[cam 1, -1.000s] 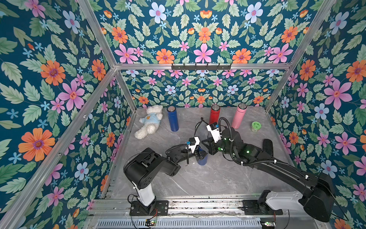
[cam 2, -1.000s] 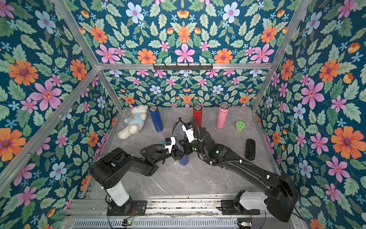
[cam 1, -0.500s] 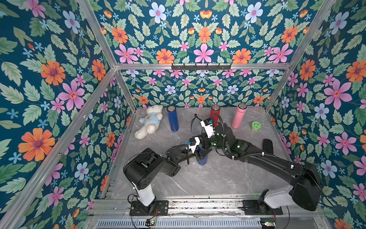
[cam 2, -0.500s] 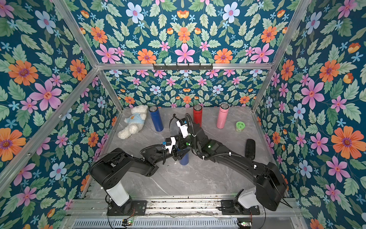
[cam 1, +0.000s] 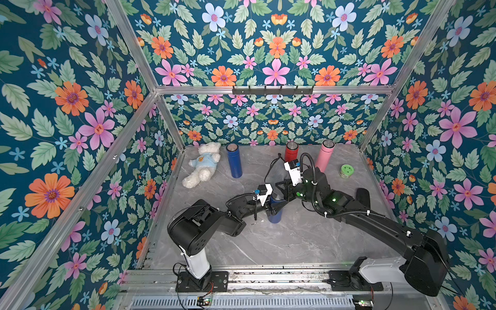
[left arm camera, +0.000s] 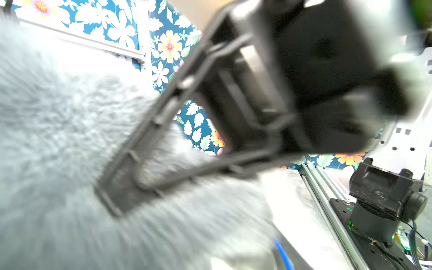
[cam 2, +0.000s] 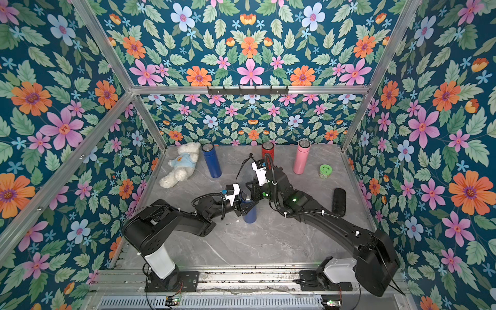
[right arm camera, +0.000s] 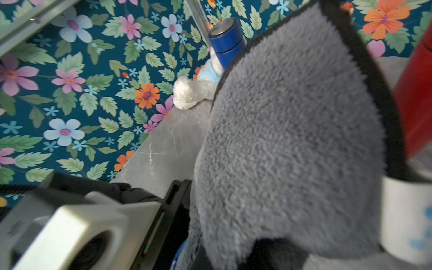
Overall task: Wipe the surface of the thermos
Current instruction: Wipe the dirt from the surface of the thermos, then place the thermos at the center of the board.
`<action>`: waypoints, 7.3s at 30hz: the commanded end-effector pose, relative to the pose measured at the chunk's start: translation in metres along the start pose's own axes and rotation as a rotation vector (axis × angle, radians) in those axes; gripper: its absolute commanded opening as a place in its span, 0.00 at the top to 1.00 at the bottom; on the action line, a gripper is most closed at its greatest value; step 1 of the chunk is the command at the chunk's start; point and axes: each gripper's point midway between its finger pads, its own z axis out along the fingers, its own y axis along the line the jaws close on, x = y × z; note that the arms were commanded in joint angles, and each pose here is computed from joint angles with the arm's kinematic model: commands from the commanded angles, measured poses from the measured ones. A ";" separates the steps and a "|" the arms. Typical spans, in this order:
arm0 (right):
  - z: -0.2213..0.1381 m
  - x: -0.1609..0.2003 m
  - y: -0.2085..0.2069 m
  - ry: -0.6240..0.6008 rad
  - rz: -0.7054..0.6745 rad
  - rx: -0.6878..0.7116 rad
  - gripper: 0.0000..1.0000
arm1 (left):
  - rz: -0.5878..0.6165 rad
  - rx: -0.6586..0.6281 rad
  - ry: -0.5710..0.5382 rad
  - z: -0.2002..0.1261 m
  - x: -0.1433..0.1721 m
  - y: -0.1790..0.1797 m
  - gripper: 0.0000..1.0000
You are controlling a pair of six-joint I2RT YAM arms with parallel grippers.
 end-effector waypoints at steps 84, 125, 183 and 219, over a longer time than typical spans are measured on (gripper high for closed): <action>-0.046 0.047 -0.019 0.039 0.233 -0.123 1.00 | -0.703 -0.715 -0.948 -0.146 -0.150 0.095 1.00; -0.033 0.001 0.025 -0.019 0.259 -0.376 1.00 | -0.761 -0.736 -0.871 -0.128 -0.115 0.109 1.00; -0.130 0.063 0.009 0.082 0.182 -0.177 1.00 | 0.125 -0.862 -0.247 0.009 -0.114 0.251 1.00; -0.097 0.052 -0.011 0.095 0.213 -0.183 1.00 | 0.109 -0.827 -0.069 0.024 -0.019 0.295 0.30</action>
